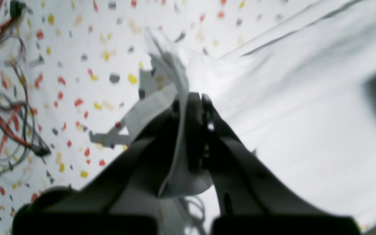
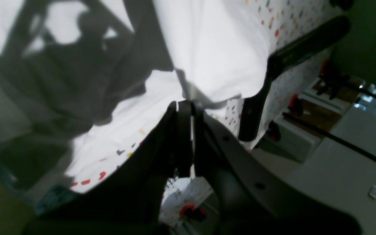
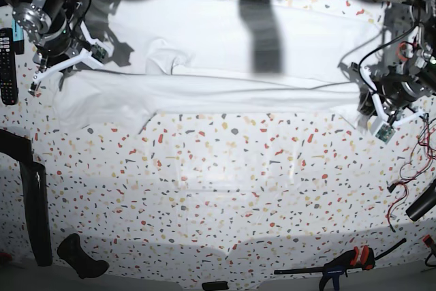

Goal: Fold the T-shirt properly
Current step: 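Lift the held edges and fold them toward the robot base with both grippers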

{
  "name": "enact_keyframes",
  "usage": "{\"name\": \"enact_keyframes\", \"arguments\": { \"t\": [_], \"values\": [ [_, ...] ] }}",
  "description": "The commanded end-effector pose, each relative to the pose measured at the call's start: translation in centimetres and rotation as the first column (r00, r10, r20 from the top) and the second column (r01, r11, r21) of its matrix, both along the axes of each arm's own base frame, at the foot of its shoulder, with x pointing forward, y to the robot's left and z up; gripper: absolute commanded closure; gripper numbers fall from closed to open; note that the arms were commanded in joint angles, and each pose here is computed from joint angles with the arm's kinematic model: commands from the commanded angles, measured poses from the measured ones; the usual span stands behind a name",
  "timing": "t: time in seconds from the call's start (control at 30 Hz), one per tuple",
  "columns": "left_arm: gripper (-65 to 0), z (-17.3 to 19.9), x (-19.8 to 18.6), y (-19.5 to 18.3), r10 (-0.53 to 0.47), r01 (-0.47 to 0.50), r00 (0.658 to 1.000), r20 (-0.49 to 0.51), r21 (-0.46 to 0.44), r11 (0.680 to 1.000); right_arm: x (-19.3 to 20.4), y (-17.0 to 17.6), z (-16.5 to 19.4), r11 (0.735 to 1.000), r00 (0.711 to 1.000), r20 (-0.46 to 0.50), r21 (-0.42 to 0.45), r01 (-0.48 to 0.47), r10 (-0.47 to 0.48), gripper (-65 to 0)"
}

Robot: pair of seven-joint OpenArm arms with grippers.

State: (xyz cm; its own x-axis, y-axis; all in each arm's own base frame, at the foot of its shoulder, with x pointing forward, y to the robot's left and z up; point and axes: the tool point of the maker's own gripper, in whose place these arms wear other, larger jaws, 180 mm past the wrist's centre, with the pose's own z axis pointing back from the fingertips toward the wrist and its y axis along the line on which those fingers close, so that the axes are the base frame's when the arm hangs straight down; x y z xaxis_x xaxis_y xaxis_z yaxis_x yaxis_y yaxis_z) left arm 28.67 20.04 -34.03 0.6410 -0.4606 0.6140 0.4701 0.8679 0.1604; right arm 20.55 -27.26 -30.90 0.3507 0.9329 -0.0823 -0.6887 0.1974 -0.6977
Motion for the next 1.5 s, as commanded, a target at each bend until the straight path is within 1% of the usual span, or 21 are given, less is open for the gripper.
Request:
{"name": "enact_keyframes", "arguments": {
  "t": [0.0,0.3,0.4,0.53,0.67,0.73,1.37,1.47],
  "values": [
    [0.0,1.1,0.6,0.3,-0.006,0.005,0.999,0.040,0.013,1.000,0.5,-0.5,1.1,0.999,0.999,0.034,-0.034,-0.007,0.008,0.0],
    [0.0,0.5,-0.1,0.3,-0.006,0.006,1.000,0.020,0.013,1.000,-2.0,-0.6,-0.5,0.999,0.999,-0.042,-0.039,-0.004,0.002,0.0],
    [0.0,0.5,-0.1,0.3,-0.007,0.006,1.000,0.022,0.012,1.000,-2.2,-0.5,-0.6,1.000,0.999,-0.032,-0.023,0.018,-0.019,0.0],
    [0.0,0.5,-0.1,0.3,-0.007,0.006,1.000,0.020,0.012,1.000,-2.2,-0.2,-0.6,0.997,0.997,0.006,0.025,0.070,-0.071,0.0],
    [0.0,0.5,-0.1,0.3,-0.007,0.007,1.000,0.021,0.008,1.000,-2.5,0.1,-1.0,0.995,0.996,-0.002,0.045,0.092,-0.092,0.0],
    [0.0,0.5,-0.1,0.2,-0.007,0.007,1.000,0.021,0.008,1.000,-2.7,0.0,-1.1,0.994,0.995,-0.007,0.042,0.102,-0.102,0.0],
    [0.0,0.5,-0.1,0.3,-0.007,0.006,1.000,0.020,0.009,1.000,-2.6,0.0,-1.0,0.995,0.996,-0.006,0.030,0.093,-0.092,0.0],
    [0.0,0.3,-0.3,0.4,-0.004,0.004,1.000,0.007,0.017,1.000,-3.1,-0.7,-1.1,0.992,0.992,-0.024,0.006,0.127,-0.127,-0.7]
  ]
}}
